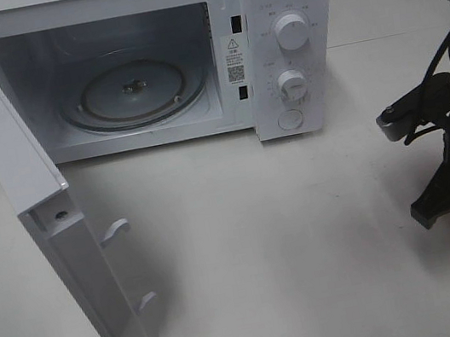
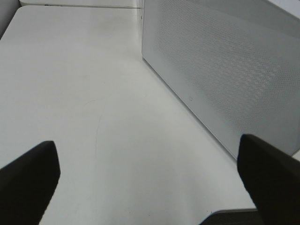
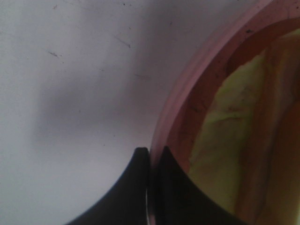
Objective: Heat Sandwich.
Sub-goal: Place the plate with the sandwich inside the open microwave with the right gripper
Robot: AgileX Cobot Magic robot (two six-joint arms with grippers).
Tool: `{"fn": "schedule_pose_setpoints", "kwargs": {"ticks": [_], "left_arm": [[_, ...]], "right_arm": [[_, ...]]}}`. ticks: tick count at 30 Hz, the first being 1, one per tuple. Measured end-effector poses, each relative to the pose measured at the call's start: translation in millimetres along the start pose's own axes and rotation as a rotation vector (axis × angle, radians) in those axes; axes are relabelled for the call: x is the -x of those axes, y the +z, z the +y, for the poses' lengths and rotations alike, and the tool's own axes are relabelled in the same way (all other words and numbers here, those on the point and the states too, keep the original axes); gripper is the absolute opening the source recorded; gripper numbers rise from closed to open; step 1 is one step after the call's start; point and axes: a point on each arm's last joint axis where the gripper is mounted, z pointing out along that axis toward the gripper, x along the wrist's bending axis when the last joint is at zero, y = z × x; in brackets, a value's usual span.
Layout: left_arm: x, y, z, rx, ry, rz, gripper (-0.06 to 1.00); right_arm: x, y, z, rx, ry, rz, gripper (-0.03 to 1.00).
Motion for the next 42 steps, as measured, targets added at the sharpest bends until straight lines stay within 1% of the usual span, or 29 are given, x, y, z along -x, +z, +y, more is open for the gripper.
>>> {"fn": "schedule_pose_setpoints", "kwargs": {"ticks": [7,13,19,29,31,33,34,42], "left_arm": [[0.0,0.0,0.0,0.0,0.0,0.0,0.97],[0.0,0.0,0.0,0.0,0.0,0.0,0.97],[0.0,0.0,0.0,0.0,0.0,0.0,0.97],[0.0,0.0,0.0,0.0,0.0,0.0,0.97],[0.0,0.0,0.0,0.0,0.0,0.0,0.97],[0.0,0.0,0.0,0.0,0.0,0.0,0.97],[0.0,0.0,0.0,0.0,0.0,0.0,0.97],[0.0,0.0,0.0,0.0,0.0,0.0,0.97]], "right_arm": [[2.8,-16.2,-7.2,0.016,0.005,-0.014,0.02],[-2.4,-34.4,-14.9,0.047,-0.023,-0.025,0.02],[-7.9,-42.7,-19.2,0.056,-0.054,-0.031,0.02],[-28.1,-55.8,-26.8,0.071,-0.166,-0.042,0.02],[-35.6,-61.3,-29.5,0.094,-0.21,-0.038,0.02],[-37.3,-63.2,-30.4,0.102,-0.222,-0.037,0.02],[-42.0,-67.0,-32.6,0.118,-0.253,-0.038,0.02],[-55.8,-80.5,-41.0,0.178,-0.349,-0.028,0.03]]}}
